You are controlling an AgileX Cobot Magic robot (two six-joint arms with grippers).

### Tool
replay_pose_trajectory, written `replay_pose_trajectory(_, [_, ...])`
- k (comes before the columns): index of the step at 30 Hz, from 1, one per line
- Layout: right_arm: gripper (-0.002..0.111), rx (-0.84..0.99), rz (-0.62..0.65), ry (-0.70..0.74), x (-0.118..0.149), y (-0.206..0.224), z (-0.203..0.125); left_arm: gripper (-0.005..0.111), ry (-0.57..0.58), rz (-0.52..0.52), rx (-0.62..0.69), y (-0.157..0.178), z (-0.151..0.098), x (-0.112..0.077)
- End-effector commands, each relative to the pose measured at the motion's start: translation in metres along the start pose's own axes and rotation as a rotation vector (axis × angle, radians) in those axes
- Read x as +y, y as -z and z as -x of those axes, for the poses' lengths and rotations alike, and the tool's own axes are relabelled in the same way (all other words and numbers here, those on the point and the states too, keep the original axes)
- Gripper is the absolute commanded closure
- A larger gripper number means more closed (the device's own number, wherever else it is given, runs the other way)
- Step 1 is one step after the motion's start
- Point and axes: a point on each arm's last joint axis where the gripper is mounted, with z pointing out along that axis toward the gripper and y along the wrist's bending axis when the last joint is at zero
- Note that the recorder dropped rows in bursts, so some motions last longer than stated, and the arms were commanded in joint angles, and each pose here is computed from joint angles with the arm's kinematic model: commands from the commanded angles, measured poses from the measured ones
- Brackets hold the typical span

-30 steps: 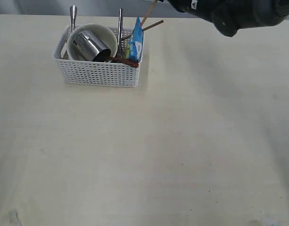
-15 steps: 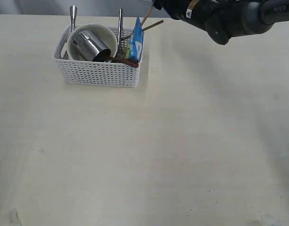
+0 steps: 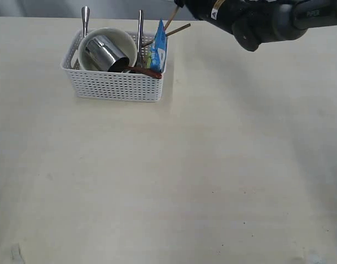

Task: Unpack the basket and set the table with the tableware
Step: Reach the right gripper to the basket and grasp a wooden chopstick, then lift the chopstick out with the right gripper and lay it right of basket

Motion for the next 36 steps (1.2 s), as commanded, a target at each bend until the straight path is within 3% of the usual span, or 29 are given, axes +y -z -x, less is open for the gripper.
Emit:
replay_pose_trajectory(1, [0.066,-0.006,0.019,-0.015,0.001,-0.001,0.001,0.107,0.001,0.003,-0.003,0.000,-0.001,0.000])
replay_pose_trajectory(5, [0.084,0.012,0.030,0.020,0.002,-0.001,-0.001,0.107,0.001,0.003,-0.003,0.000,-0.001,0.000])
replay_pose_trajectory(13, [0.108,0.013,0.028,0.022,0.002,-0.001,-0.001,0.107,0.001,0.003,-0.003,0.000,-0.001,0.000])
replay_pose_trajectory(18, [0.109,0.007,0.031,0.039,0.004,0.000,0.001,0.107,0.001,0.003,-0.003,0.000,-0.001,0.000])
replay_pose_trajectory(25, [0.109,-0.056,0.060,0.169,0.023,0.010,0.029,0.107,0.001,0.003,-0.003,0.000,-0.001,0.000])
replay_pose_trajectory(28, [0.109,-0.087,0.069,0.308,0.033,0.015,0.042,0.107,0.001,0.003,-0.003,0.000,-0.001,0.000])
replay_pose_trajectory(36, [0.109,-0.158,0.095,0.397,0.055,0.030,0.070,0.107,0.001,0.003,-0.003,0.000,-0.001,0.000])
